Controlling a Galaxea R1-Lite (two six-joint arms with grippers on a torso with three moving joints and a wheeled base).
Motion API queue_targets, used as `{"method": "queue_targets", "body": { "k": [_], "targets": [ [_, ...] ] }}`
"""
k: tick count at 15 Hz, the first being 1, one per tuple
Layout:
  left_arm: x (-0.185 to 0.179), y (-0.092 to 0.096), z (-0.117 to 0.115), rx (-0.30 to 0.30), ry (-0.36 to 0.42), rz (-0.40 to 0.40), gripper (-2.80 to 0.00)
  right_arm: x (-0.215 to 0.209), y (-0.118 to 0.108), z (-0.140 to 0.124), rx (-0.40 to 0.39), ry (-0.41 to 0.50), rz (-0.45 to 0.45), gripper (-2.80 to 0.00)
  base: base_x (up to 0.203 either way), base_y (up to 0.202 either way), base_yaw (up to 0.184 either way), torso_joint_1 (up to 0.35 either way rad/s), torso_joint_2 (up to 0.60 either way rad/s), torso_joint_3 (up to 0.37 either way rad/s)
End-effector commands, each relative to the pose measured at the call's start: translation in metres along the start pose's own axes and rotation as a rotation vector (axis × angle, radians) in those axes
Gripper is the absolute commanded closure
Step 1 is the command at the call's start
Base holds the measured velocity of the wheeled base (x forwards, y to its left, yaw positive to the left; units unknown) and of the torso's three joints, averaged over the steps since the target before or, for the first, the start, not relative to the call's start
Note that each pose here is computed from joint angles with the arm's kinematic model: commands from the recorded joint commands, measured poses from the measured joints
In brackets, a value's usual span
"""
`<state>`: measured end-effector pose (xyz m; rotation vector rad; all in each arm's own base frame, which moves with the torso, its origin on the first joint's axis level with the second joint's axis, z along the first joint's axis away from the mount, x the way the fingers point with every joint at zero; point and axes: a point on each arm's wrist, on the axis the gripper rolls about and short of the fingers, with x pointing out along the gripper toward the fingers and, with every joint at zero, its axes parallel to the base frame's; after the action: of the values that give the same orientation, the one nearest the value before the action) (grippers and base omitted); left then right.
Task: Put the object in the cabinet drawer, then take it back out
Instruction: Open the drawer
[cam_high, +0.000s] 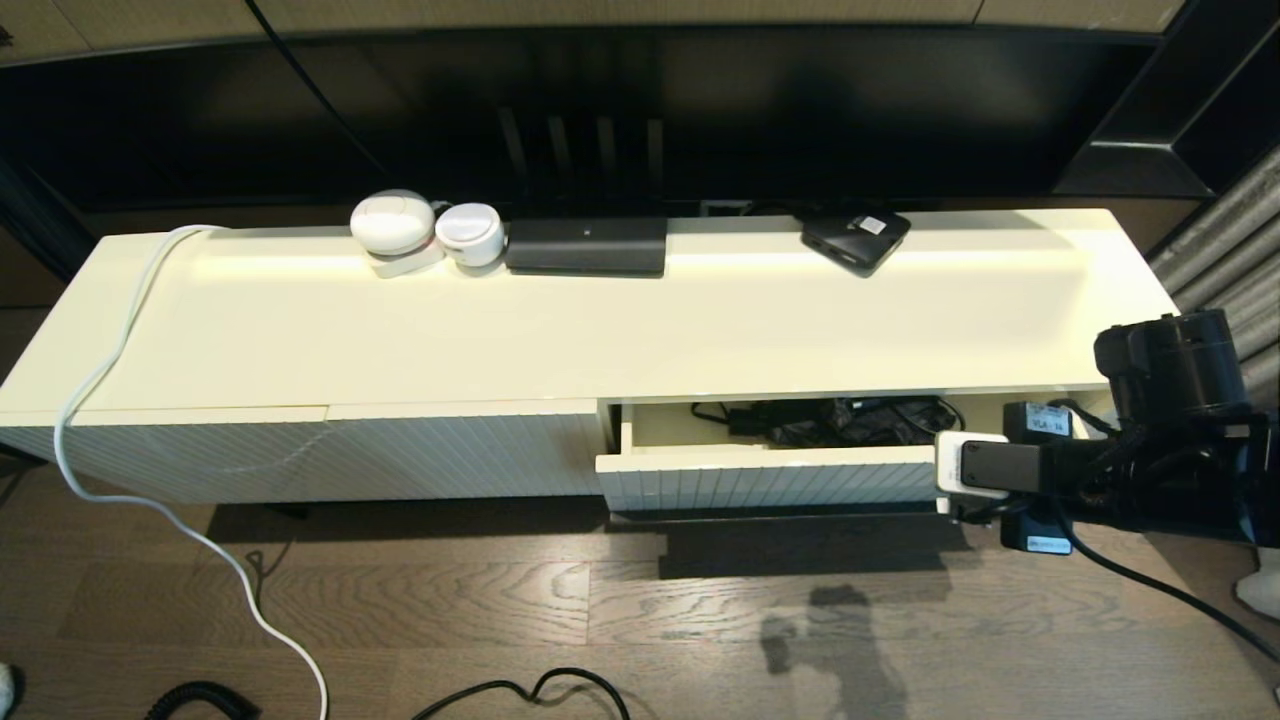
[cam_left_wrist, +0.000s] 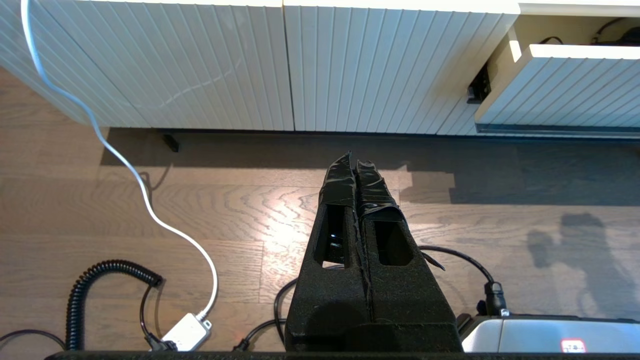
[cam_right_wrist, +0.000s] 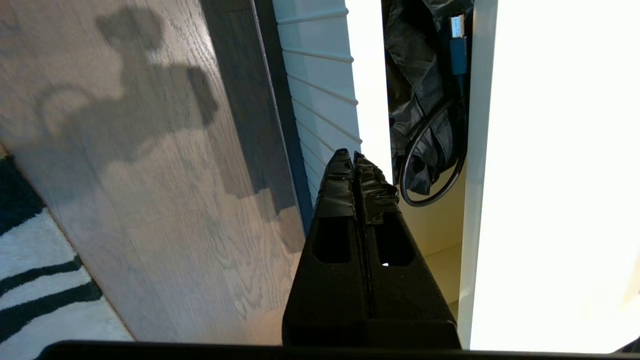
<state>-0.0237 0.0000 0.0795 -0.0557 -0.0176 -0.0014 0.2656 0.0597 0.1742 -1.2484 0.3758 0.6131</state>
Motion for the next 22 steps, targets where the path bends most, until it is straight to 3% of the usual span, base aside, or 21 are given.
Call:
{"method": "queue_targets", "body": {
  "k": [1, 11, 18, 22],
  "targets": [
    [0.000, 0.000, 0.000, -0.001, 0.001, -0.002, 0.00, 0.012, -0.001, -0.001, -0.011, 0.003, 0.007, 0.00, 0.000, 0.000, 0.000, 0.000, 0.00, 0.000],
    [0.000, 0.000, 0.000, -0.001, 0.001, -0.002, 0.00, 0.060, -0.019, -0.009, -0.054, 0.024, -0.015, 0.00, 0.000, 0.000, 0.000, 0.000, 0.00, 0.000],
    [0.000, 0.000, 0.000, -0.001, 0.001, -0.001, 0.00, 0.063, -0.032, -0.008, -0.057, 0.015, -0.054, 0.00, 0.000, 0.000, 0.000, 0.000, 0.00, 0.000],
    [0.000, 0.000, 0.000, -0.001, 0.001, -0.001, 0.00, 0.066, -0.025, -0.011, -0.061, 0.026, -0.027, 0.00, 0.000, 0.000, 0.000, 0.000, 0.00, 0.000]
  ]
}}
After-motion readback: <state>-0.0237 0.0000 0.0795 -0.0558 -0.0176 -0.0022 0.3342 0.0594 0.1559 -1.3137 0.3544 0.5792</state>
